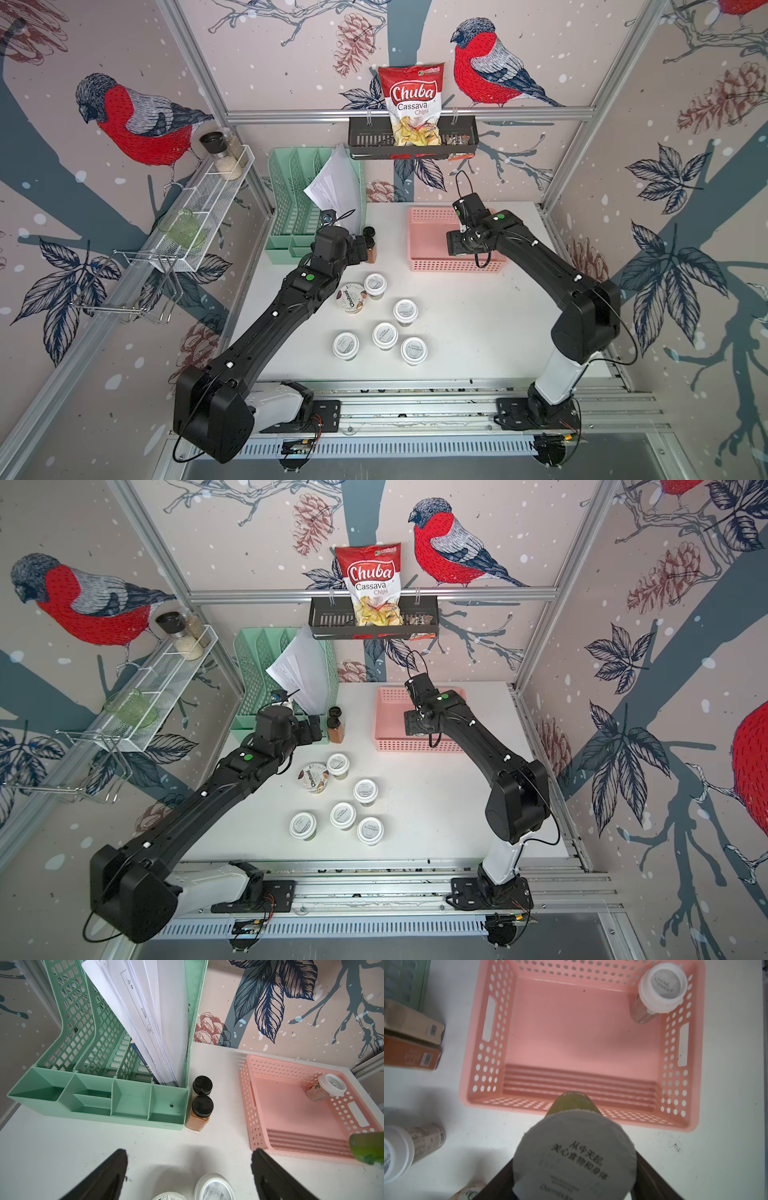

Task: Put the yogurt in the basket
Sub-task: Place the yogurt in the basket.

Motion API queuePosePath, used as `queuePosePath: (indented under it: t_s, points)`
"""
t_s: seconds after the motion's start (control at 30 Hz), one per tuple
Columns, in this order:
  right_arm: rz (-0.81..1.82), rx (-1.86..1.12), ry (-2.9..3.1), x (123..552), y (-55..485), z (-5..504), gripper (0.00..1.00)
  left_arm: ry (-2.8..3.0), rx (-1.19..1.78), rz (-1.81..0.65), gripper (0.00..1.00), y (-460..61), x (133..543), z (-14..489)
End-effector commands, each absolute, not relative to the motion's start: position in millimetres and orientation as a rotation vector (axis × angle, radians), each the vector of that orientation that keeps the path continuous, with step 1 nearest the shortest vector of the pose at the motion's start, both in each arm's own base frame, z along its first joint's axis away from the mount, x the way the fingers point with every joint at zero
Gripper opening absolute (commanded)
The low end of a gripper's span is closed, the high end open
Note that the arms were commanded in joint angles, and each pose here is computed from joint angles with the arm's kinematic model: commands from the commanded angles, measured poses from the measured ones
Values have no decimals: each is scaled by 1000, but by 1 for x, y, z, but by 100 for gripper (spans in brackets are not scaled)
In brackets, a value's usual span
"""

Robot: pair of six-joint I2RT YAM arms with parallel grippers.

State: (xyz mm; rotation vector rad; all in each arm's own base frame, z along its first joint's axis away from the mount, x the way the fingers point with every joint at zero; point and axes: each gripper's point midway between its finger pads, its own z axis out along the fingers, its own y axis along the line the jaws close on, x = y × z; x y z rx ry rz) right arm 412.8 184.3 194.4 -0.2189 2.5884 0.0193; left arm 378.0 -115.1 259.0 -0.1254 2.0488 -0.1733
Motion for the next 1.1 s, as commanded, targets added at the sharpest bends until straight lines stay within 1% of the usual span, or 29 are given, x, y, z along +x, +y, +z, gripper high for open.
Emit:
queuePosePath:
  t_s: [0.0,0.2,0.37,0.6,1.07]
  points:
    - [10,-203,2590,437,172,194,76,2028,-120,-196,96,-118,379,264]
    - [21,-100,2605,485,141,176,76,2038,-113,-193,96,-120,381,260]
    - [-24,-48,2650,506,117,148,76,2044,-102,-197,96,-123,383,257]
    - [-51,-5,2687,516,94,119,76,2060,-93,-193,96,-125,387,252]
    - [-69,11,2721,528,81,89,76,2073,-90,-172,96,-125,391,246]
